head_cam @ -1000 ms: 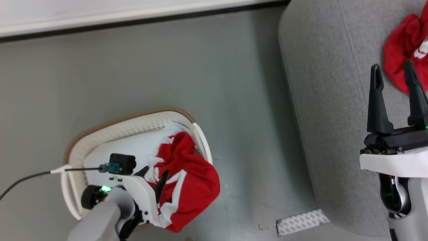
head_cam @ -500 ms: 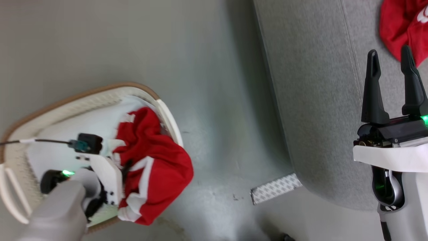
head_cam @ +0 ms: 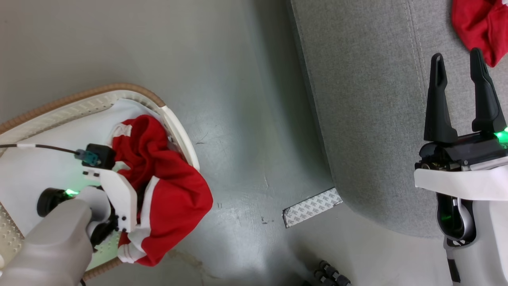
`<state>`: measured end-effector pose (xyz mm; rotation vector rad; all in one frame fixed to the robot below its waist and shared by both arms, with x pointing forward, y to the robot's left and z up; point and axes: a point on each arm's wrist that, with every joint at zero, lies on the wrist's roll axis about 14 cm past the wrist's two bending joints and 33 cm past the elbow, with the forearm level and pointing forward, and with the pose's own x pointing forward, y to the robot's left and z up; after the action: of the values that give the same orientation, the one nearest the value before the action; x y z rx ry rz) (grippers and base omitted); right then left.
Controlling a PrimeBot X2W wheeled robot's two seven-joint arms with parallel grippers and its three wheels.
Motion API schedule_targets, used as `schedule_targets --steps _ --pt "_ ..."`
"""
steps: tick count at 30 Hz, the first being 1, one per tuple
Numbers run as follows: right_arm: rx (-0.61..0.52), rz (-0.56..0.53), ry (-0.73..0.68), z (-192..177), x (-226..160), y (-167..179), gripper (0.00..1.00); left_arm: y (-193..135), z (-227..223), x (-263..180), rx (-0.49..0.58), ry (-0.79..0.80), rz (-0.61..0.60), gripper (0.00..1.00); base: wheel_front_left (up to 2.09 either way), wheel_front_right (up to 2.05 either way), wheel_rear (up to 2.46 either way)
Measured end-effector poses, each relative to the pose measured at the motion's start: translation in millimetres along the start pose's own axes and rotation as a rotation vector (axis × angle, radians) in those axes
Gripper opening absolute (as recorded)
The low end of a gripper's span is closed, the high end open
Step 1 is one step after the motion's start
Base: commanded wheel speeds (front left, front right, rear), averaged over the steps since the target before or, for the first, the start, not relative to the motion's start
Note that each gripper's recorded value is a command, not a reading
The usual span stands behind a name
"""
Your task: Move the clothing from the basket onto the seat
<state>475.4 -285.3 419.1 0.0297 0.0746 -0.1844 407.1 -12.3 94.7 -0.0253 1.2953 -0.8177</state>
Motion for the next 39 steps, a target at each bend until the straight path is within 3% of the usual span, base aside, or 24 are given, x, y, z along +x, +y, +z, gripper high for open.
schedule_targets --steps 1,2,3,4,10,19,39 --pt "0.0 -0.001 0.002 -0.7 0.5 -0.2 1.0 0.6 -0.9 0.2 -0.004 0.004 -0.001 1.0 0.0 0.0 0.0" --pt "0.001 -0.001 0.002 -1.2 1.2 -0.3 1.0 0.8 -2.2 0.2 -0.003 0.01 -0.001 0.51 0.0 0.0 0.0" --pt "0.0 -0.001 0.001 -1.2 2.0 -0.3 1.0 0.7 -2.8 0.2 0.003 0.012 -0.003 0.11 0.0 0.0 0.0" --pt "0.001 0.0 0.0 -1.2 2.8 -0.3 1.0 1.1 -2.2 0.1 0.001 0.011 -0.003 0.0 0.0 0.0 0.0" --pt "0.005 0.007 -0.003 -1.4 4.9 2.8 1.0 -4.4 7.7 -6.9 0.023 -0.042 -0.021 0.0 0.0 0.0 0.0" --pt "0.007 0.021 -0.087 36.0 -0.7 4.0 1.0 -37.4 41.4 -45.8 0.038 -0.211 -0.05 0.0 0.0 0.0 0.0" --pt "0.088 0.097 -0.276 126.9 -71.2 10.4 1.0 -116.2 105.2 -210.4 0.19 -0.664 0.009 0.0 0.0 0.0 0.0"
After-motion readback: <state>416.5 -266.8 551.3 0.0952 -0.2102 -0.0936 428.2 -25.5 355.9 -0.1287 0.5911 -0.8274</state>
